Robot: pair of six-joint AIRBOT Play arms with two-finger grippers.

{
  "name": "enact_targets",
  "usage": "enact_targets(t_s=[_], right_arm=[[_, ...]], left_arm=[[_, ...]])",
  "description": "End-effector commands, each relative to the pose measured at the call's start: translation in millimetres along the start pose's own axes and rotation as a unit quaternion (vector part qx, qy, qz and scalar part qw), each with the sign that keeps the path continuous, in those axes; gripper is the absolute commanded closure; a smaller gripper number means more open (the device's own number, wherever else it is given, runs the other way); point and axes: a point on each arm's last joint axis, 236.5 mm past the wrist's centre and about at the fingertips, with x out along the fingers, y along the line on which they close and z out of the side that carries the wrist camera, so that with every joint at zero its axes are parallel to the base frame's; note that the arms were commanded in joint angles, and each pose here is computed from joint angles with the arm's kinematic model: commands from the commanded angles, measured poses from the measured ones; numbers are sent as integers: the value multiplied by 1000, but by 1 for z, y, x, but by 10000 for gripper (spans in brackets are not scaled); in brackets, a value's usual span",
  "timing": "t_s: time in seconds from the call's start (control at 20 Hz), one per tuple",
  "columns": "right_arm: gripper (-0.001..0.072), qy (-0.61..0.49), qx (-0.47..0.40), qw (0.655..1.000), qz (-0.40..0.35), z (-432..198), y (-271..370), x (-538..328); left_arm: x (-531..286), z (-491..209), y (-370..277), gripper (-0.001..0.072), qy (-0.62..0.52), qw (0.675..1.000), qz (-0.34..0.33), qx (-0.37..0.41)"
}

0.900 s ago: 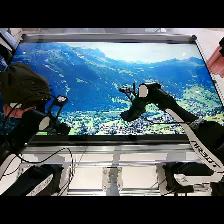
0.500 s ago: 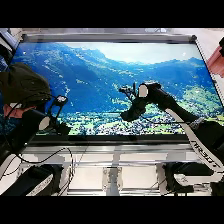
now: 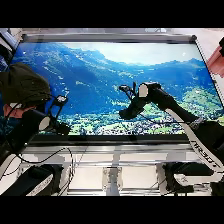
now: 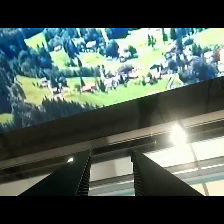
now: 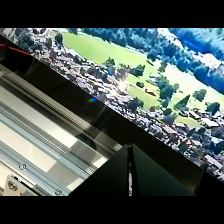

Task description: Fold the clothes and pants, and hang the long-sleeved shirts on hangers.

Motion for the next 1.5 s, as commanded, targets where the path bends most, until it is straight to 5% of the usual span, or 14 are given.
enact_targets(t_s=[0.0,0.25,0.4,0.55,0.65,1.15,1.25,1.45], right_arm=[[694,-8,0,1000,2,4,1,0],[694,-22,0,1000,1,11,1,0],[694,-28,-13,1000,-1,13,0,0],[694,-33,-17,999,-3,16,-1,0],[694,-44,-19,999,-4,21,-1,-1],[694,-66,-3,998,-8,31,-4,-2],[675,-66,6,998,-8,31,-4,-2],[674,-66,7,998,-7,31,-3,-2]], left_arm=[[0,14,-2,435,-29,1000,-5,-2],[-3,33,0,435,-70,998,-1,1],[-22,67,52,501,-114,986,112,44],[-65,105,127,384,-90,958,263,72],[-76,131,159,327,-60,946,306,92],[57,179,157,311,60,939,277,193],[82,174,154,96,87,936,271,206],[113,165,159,95,108,936,277,187]])
